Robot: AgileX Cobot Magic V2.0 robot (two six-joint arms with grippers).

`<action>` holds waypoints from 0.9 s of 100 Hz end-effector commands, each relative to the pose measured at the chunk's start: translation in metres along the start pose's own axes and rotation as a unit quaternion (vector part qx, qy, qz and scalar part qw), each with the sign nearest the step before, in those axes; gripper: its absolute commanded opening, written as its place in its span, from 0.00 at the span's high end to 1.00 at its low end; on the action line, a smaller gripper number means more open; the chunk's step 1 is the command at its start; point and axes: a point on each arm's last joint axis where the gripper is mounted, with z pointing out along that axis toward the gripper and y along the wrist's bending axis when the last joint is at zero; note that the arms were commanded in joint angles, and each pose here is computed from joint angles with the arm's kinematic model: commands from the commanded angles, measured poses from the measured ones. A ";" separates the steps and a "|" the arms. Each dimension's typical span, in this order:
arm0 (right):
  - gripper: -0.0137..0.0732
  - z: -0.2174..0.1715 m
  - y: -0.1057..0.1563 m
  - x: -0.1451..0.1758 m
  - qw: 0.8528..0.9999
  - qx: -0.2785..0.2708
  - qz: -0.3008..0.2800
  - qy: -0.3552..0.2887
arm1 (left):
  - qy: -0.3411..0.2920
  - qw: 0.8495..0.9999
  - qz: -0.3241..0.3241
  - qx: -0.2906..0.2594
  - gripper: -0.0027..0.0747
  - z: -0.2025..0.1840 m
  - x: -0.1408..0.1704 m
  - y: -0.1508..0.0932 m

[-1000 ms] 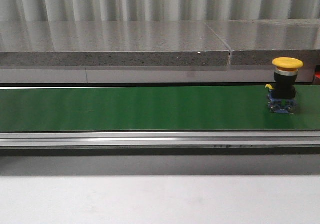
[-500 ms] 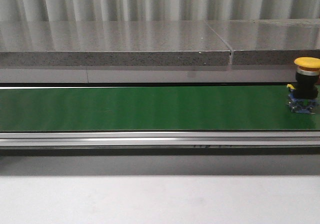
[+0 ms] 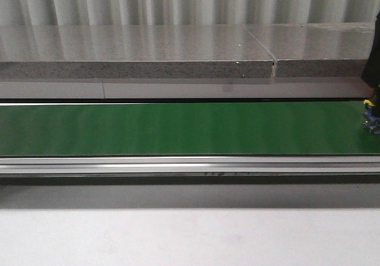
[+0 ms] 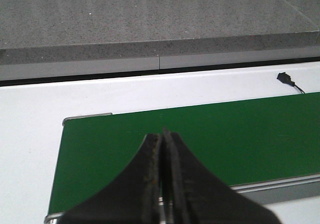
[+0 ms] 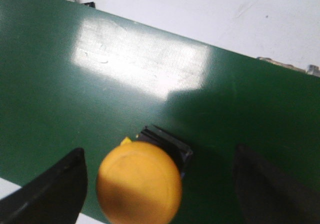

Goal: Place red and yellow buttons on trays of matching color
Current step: 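Grasp the yellow button at the belt's far end with the right gripper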

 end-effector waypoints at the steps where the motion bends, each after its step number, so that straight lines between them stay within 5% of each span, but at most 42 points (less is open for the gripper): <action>1: 0.16 -0.004 -0.001 -0.010 0.999 0.006 0.000 -0.035 | -0.048 0.999 -0.009 -0.003 0.99 -0.003 -0.014 0.000; 13: 0.22 0.004 -0.004 -0.009 1.000 0.004 0.004 -0.023 | -0.048 0.999 -0.009 -0.003 0.99 -0.003 -0.014 0.000; 37: 0.75 0.004 -0.002 -0.007 1.000 -0.005 0.017 -0.008 | -0.048 0.999 -0.009 -0.003 0.99 -0.003 -0.014 0.000; 46: 0.87 0.003 -0.002 -0.006 1.000 -0.007 0.018 -0.005 | -0.048 0.999 -0.009 -0.003 0.99 -0.003 -0.014 0.000; 90: 0.90 -0.065 -0.010 0.003 0.993 0.035 0.070 -0.089 | -0.048 0.999 -0.009 -0.003 0.99 -0.003 -0.014 0.000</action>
